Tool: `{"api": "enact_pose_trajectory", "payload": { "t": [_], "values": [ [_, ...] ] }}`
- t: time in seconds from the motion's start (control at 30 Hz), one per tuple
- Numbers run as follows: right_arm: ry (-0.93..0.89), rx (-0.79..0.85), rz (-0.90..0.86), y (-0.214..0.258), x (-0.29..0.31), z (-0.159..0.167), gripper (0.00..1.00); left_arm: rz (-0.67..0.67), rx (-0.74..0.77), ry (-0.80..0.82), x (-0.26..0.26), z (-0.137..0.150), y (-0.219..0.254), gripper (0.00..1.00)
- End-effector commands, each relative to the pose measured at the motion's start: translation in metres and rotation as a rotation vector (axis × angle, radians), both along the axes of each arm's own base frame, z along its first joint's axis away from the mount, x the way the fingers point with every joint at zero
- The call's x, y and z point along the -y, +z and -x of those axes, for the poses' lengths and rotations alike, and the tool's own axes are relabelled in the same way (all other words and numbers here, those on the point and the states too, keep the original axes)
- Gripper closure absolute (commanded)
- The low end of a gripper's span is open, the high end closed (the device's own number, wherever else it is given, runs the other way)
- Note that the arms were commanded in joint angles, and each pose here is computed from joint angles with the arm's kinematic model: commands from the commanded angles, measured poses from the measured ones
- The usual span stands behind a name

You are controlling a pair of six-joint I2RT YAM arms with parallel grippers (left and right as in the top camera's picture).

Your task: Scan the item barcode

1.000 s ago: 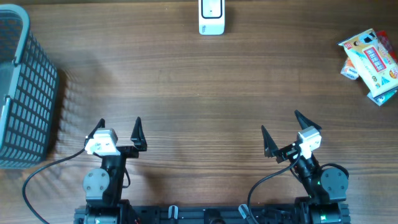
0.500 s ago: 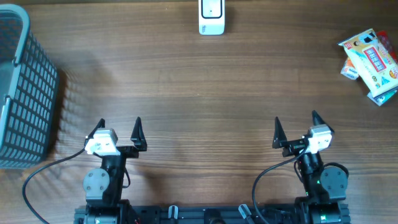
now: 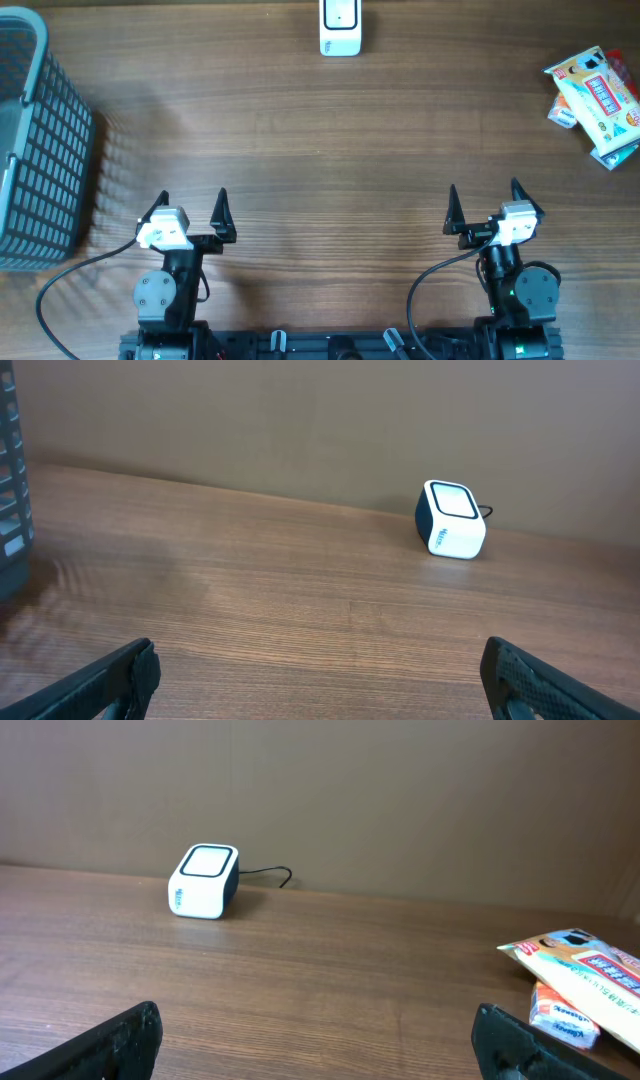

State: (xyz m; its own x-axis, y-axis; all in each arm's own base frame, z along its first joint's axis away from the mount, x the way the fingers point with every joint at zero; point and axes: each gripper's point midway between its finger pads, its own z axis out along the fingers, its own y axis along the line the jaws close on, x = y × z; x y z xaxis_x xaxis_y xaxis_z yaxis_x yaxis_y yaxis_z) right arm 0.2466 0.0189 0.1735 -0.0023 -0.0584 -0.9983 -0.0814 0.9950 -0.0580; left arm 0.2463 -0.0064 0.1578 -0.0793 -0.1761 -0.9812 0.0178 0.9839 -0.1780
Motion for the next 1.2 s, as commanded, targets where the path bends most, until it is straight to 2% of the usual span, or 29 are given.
{"api": "enact_pose_trajectory", "payload": {
  "t": [0.0, 1.17],
  "values": [
    [-0.045, 0.011, -0.036, 0.0029, 0.0073, 0.0001, 0.00, 0.005, 0.001, 0.023, -0.0042, 0.0002, -0.0009, 0.00],
    [-0.030, 0.013, -0.033, 0.0035, 0.0048, 0.0002, 0.00, 0.005, 0.001, 0.023, -0.0042, 0.0002, -0.0009, 0.00]
  ]
}}
